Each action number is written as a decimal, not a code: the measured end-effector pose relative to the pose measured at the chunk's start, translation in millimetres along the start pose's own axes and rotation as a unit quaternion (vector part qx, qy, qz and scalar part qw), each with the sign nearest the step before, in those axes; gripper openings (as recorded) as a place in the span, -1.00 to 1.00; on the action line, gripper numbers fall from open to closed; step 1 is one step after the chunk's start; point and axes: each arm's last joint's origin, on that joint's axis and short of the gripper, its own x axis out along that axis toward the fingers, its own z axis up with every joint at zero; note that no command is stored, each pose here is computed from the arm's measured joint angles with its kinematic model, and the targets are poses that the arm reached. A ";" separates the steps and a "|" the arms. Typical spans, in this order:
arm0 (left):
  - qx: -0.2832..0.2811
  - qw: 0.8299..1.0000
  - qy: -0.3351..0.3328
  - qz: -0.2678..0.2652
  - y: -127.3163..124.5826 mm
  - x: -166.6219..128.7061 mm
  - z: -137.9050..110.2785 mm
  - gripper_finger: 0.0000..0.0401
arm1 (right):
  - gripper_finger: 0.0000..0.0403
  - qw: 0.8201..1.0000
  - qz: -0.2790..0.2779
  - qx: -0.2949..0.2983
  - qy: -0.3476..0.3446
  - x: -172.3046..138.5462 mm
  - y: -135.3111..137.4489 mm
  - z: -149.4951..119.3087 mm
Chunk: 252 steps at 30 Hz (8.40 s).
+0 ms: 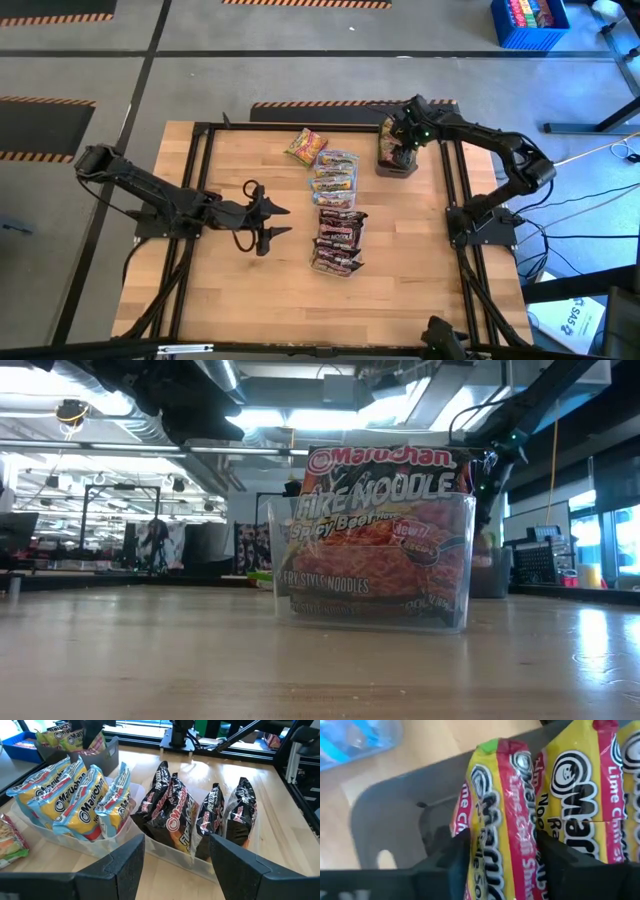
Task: Sort Maruchan noodles
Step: Put the bottom green noodle pack into the black bin, then put the green noodle pack into the black bin
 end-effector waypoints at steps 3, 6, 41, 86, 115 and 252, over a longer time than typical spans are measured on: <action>0.000 1.000 0.000 0.000 0.0 0.0 0.0 0.07 | -0.01 0.999 -0.035 -0.001 0.017 -0.9 -1.5 -0.9; 0.000 1.000 0.000 0.000 0.0 0.0 0.0 0.07 | 0.10 0.998 -0.053 -0.002 0.036 -7.3 -1.6 -0.5; -0.219 0.922 0.183 0.262 268.1 131.7 12.6 0.07 | 0.18 0.989 0.120 -0.052 -0.072 -68.7 169.1 3.0; -0.091 0.936 0.160 0.301 60.7 19.6 5.2 0.07 | 0.17 0.942 0.247 -0.088 -0.208 -85.8 260.3 13.0; -0.135 0.934 0.313 0.105 31.9 53.3 -84.0 0.07 | 0.17 0.923 0.299 -0.078 -0.230 -45.7 358.3 -6.4; 0.051 0.982 0.152 -0.099 -157.7 41.4 -142.2 0.07 | 0.29 0.894 0.286 0.333 -0.087 53.0 511.9 -62.4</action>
